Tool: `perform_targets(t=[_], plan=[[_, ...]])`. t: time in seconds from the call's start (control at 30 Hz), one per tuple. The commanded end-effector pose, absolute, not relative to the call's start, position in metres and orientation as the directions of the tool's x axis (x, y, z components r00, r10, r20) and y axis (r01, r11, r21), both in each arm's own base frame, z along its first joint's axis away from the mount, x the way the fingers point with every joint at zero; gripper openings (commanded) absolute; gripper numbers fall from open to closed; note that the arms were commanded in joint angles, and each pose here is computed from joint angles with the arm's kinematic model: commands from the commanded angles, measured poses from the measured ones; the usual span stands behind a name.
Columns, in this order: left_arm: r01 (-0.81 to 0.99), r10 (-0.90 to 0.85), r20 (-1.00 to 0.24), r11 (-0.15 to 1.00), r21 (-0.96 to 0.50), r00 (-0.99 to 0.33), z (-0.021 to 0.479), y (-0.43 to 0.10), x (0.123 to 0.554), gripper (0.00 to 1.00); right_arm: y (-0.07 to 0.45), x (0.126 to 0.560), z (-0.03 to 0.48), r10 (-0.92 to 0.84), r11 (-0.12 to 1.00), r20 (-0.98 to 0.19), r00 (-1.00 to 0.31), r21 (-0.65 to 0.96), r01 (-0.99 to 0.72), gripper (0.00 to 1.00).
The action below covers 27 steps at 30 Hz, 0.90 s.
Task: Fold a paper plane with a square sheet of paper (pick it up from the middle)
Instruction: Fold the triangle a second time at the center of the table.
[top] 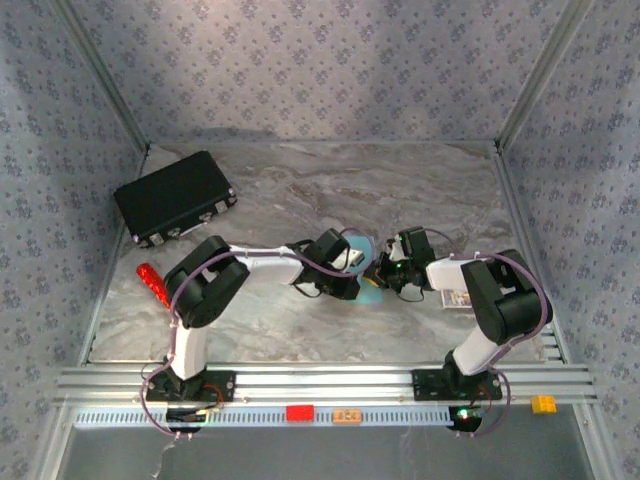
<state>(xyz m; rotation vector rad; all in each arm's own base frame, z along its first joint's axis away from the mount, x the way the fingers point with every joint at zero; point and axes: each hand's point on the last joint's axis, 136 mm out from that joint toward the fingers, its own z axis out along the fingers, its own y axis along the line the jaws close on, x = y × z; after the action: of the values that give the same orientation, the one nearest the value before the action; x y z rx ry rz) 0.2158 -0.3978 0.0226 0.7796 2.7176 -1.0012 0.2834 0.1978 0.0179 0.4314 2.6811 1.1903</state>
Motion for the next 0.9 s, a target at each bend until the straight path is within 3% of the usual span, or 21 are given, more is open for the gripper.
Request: perform_targets(t=[0.0, 0.67, 0.87], plan=[[0.496, 0.444, -0.235, 0.676, -0.546, -0.864, 0.013, -0.379, 0.196, 0.10, 0.180, 0.269, -0.008, 0.374, 0.686, 0.017, -0.927, 0.668, 0.289, 0.07], [0.492, 0.444, -0.233, 0.663, -0.564, -0.865, 0.026, -0.367, 0.180, 0.10, 0.183, 0.270, -0.003, 0.368, 0.677, 0.012, -0.930, 0.683, 0.276, 0.07], [0.523, 0.392, -0.347, 0.622, -0.583, -0.852, 0.061, -0.377, 0.192, 0.09, 0.185, 0.271, -0.001, 0.364, 0.674, 0.009, -0.931, 0.687, 0.270, 0.07]])
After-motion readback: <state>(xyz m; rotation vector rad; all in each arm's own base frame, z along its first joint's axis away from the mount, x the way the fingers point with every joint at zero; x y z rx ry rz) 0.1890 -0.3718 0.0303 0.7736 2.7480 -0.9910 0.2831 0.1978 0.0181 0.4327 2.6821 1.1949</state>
